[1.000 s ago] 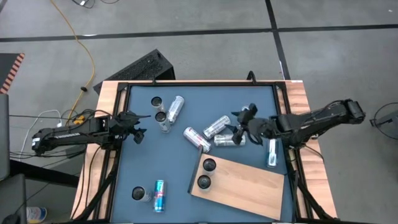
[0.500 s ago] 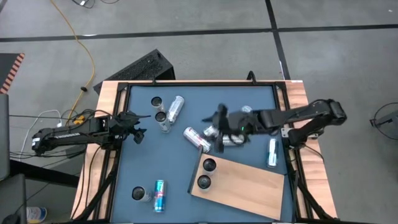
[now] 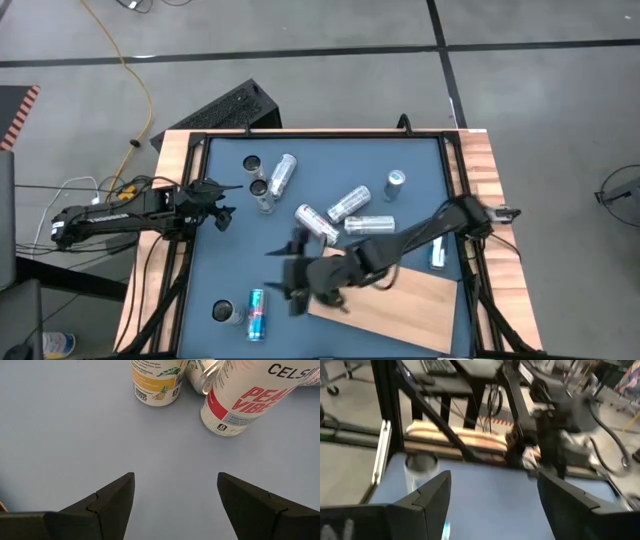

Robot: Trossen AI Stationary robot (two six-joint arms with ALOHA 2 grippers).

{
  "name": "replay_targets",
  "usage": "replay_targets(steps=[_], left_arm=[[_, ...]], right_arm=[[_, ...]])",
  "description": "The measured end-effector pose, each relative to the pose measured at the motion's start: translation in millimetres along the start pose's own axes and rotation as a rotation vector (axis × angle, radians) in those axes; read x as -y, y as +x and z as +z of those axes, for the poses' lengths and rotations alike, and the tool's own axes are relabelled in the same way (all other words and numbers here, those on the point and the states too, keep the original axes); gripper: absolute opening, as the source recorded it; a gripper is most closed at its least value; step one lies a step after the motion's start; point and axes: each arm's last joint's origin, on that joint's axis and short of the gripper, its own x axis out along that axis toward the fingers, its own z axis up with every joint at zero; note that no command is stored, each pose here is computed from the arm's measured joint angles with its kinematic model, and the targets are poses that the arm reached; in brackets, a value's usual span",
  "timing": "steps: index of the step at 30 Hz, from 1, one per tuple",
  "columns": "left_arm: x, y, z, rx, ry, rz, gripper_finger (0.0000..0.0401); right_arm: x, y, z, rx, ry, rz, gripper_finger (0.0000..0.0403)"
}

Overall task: Place canned beverage on shelf
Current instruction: Put the white blue can on the shelf

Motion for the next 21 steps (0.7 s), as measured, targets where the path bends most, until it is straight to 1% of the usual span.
replay_targets(steps=[3, 6, 9, 11, 12, 14, 17, 19, 21], left_arm=[[0.0, 0.0, 0.0, 0.000, 0.000, 0.000, 0.0270], [0.0, 0.0, 0.0, 0.000, 0.000, 0.000, 0.0270], [0.0, 0.0, 0.0, 0.000, 0.000, 0.000, 0.0270], [0.0, 0.0, 0.0, 0.000, 0.000, 0.000, 0.0270], [0.0, 0.0, -0.1, -0.001, 0.000, 0.001, 0.0270], [0.0, 0.0, -0.1, -0.001, 0.000, 0.000, 0.0270], [-0.1, 0.0, -0.2, -0.002, 0.000, 0.001, 0.0270], [-0.1, 0.0, -0.2, -0.002, 0.000, 0.001, 0.0270], [-0.1, 0.0, -0.2, -0.002, 0.000, 0.001, 0.0270]], right_arm=[[-11.7, 22.0, 4.6, 0.026, -0.039, -0.002, 0.0281], [-20.0, 37.7, 9.2, 0.050, -0.047, -0.004, 0.0281], [-23.2, 48.9, 4.3, 0.118, -0.028, -0.006, 0.0281], [-24.2, 52.8, 0.4, 0.123, -0.022, 0.021, 0.0281], [-21.7, 55.9, -0.3, 0.131, 0.003, 0.027, 0.0281], [-19.2, 57.8, -1.9, 0.119, 0.024, 0.026, 0.0281], [-18.2, 58.9, -4.8, 0.094, 0.021, 0.025, 0.0281], [-19.5, 54.3, -2.3, 0.087, -0.021, 0.022, 0.0281], [-22.7, 42.0, 5.9, 0.086, -0.083, -0.004, 0.0281]])
